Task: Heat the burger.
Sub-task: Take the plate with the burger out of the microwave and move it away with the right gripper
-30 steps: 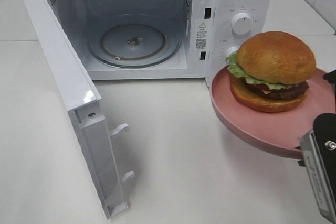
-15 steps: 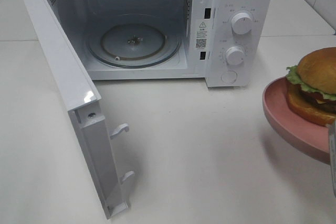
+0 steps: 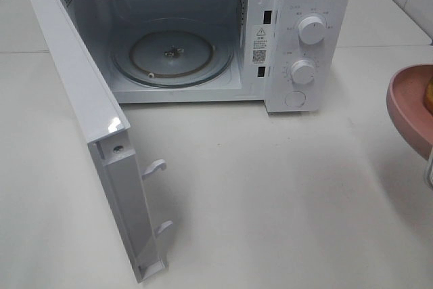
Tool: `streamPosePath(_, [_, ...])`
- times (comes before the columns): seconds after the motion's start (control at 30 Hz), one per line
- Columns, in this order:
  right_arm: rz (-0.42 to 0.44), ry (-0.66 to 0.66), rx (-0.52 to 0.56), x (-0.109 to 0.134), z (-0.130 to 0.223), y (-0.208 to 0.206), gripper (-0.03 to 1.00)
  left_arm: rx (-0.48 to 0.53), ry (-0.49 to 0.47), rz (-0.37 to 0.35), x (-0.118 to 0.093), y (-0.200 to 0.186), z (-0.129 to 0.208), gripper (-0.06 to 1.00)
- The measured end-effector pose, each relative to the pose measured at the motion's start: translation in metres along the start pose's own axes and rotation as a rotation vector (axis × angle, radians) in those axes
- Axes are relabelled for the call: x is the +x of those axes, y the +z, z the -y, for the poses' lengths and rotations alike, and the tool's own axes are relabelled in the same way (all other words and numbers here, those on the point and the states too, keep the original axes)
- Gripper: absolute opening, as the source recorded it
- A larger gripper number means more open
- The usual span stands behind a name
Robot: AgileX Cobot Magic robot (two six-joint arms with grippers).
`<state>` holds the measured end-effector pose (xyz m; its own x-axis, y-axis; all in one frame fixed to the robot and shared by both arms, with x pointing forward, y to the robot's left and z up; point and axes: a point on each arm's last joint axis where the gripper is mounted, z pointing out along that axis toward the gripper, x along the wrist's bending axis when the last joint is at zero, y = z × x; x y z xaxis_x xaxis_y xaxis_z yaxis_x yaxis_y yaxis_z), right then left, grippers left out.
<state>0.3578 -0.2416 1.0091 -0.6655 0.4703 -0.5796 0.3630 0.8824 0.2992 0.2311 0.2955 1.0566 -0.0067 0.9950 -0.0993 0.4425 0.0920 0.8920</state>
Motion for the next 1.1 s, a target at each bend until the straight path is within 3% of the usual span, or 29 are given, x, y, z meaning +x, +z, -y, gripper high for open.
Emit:
streamPosePath(0.1, [0.016, 0.031, 0.050, -0.001, 0.000, 0.005, 0.09, 0.000, 0.000, 0.000, 0.000, 0.000, 0.000, 0.99])
streamPosePath(0.3, [0.011, 0.072, 0.263, 0.007, -0.001, 0.030, 0.09, 0.000, 0.000, 0.000, 0.000, 0.000, 0.000, 0.99])
streamPosePath(0.5, [0.014, 0.164, 0.353, 0.015, -0.005, 0.049, 0.09, 0.000, 0.000, 0.000, 0.000, 0.000, 0.000, 0.99])
streamPosePath(0.9, [0.181, 0.569, 0.533, 0.010, -0.004, 0.096, 0.09, 0.000, 0.000, 0.000, 0.000, 0.000, 0.000, 0.99])
streamPosePath(1.1, [0.149, 0.686, 0.553, 0.008, 0.005, 0.120, 0.09, 0.000, 0.000, 0.000, 0.000, 0.000, 0.000, 0.99])
